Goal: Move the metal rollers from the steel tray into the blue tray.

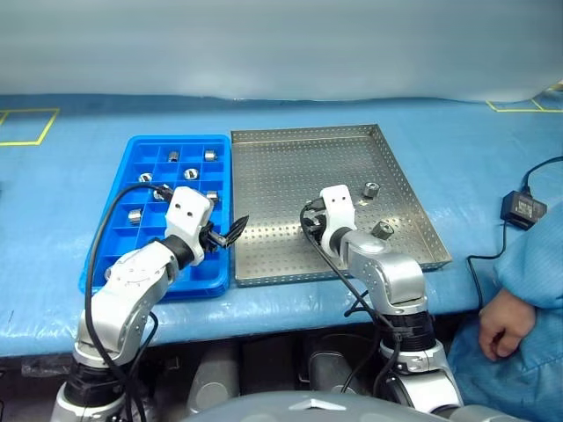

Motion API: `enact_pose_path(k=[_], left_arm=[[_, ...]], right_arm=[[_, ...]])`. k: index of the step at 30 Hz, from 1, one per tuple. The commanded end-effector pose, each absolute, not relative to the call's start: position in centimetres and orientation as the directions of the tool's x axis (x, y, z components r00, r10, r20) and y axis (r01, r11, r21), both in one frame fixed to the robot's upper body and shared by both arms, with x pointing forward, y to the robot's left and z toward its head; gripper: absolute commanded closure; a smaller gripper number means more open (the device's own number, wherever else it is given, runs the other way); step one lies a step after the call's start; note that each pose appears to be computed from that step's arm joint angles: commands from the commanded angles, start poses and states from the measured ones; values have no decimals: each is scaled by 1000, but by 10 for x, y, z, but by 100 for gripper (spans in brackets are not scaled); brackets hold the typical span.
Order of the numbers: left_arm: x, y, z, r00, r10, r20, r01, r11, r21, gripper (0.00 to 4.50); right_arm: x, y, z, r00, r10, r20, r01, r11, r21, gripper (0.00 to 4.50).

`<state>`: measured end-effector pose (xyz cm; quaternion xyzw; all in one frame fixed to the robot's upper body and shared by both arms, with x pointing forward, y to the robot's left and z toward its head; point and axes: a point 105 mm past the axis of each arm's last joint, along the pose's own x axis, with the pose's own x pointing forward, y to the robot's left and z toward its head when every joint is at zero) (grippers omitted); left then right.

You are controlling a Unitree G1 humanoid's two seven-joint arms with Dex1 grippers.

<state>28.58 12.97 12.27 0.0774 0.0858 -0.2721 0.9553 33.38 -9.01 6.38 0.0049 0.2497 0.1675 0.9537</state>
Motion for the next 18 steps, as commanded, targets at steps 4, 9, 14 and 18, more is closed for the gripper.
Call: enact_pose_path(k=[4,9,14,18], left_arm=[[280,129,139,839,-519,-161,540,831,134,64],[272,139,139,841,-505,-193,532,837,128,64],[253,160,128,854,-433,-288,486,861,146,64],[249,179,134,906,-319,-279,380,902,203,64]], right_arm=[[331,-86,71,824,356,-440,-329,934,140,316],[326,-64,99,799,497,-338,-466,867,174,316],[310,-34,129,703,671,-237,-659,739,141,316],[304,-7,141,614,763,-202,-757,642,122,316]])
